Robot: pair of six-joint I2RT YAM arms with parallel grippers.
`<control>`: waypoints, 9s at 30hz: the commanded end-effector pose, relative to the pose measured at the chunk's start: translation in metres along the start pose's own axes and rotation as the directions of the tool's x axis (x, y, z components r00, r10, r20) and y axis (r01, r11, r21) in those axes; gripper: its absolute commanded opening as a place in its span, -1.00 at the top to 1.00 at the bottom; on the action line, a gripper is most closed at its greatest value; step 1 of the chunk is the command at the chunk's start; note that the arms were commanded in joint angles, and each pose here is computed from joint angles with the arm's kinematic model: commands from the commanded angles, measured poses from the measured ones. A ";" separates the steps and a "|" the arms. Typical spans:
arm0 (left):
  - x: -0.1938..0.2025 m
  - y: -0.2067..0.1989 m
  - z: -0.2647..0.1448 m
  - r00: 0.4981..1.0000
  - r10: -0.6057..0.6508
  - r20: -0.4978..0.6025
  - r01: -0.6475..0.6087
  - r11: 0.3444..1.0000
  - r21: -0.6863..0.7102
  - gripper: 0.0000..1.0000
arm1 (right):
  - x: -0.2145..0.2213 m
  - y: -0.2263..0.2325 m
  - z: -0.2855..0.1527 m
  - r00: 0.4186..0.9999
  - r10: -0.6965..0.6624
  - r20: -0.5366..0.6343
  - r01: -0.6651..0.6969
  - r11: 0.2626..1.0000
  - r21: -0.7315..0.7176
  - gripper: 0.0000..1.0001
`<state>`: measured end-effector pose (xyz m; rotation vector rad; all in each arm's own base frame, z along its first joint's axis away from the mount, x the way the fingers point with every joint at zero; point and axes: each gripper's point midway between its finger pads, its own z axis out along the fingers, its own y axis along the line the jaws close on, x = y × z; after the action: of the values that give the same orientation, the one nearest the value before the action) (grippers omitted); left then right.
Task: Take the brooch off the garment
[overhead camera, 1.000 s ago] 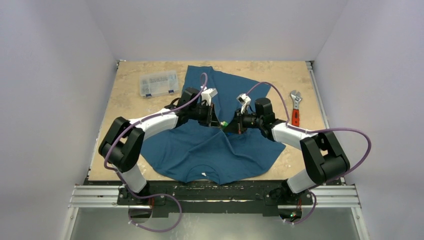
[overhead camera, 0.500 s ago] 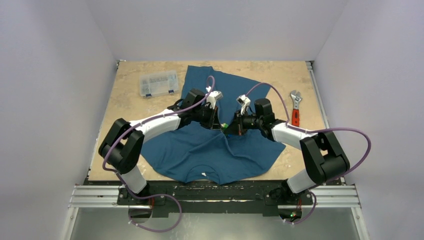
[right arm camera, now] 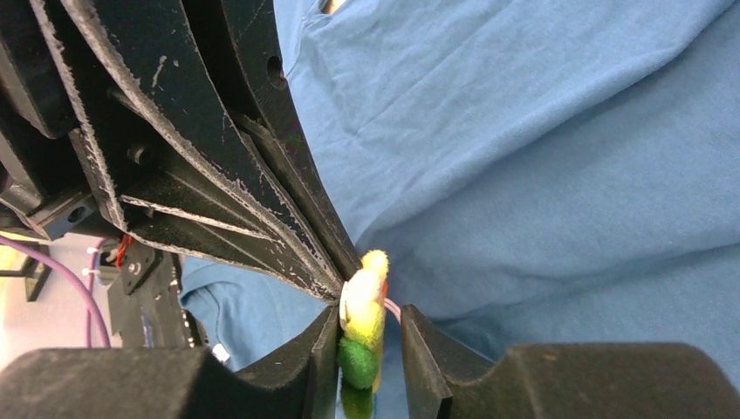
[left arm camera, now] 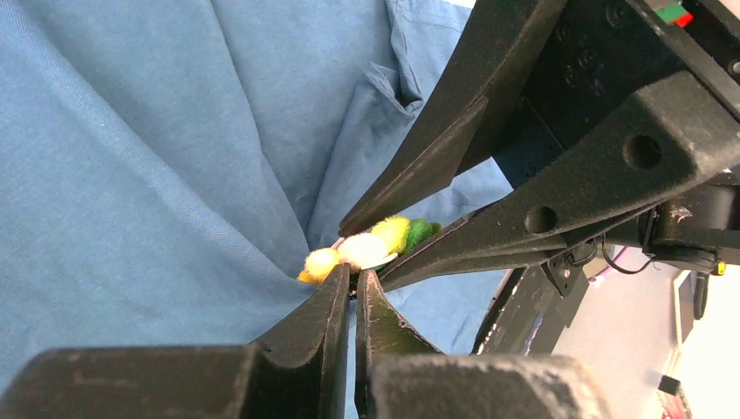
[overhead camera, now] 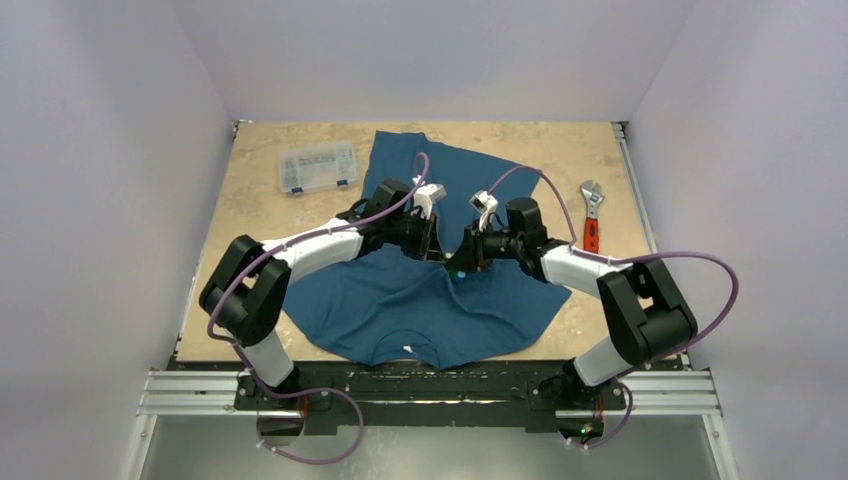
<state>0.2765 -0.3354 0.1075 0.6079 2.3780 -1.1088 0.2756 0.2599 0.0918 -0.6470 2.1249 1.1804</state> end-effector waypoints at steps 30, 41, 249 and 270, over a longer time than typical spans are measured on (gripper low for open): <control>-0.044 -0.007 -0.051 0.971 -0.003 0.238 -0.027 0.992 0.123 -0.07 | -0.007 0.011 0.007 0.999 -0.044 0.028 0.046 0.996 -0.075 1.00; -0.006 -0.006 -0.044 0.951 0.118 0.287 -0.188 0.955 0.228 -0.13 | -0.009 0.018 0.002 0.999 0.031 0.028 -0.026 0.987 -0.160 1.00; 0.004 0.009 0.003 0.986 0.080 0.146 -0.098 0.989 0.114 -0.02 | -0.025 -0.034 -0.013 0.995 -0.101 -0.006 0.101 0.991 0.090 1.00; -0.011 0.016 0.002 0.983 0.089 0.159 -0.100 0.993 0.062 1.00 | -0.004 -0.045 -0.022 0.965 -0.214 -0.153 0.231 0.968 0.097 1.00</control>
<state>0.2799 -0.3267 0.0825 0.6139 2.2467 -1.1728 0.2967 0.2249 0.0729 -0.8300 2.1798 0.9765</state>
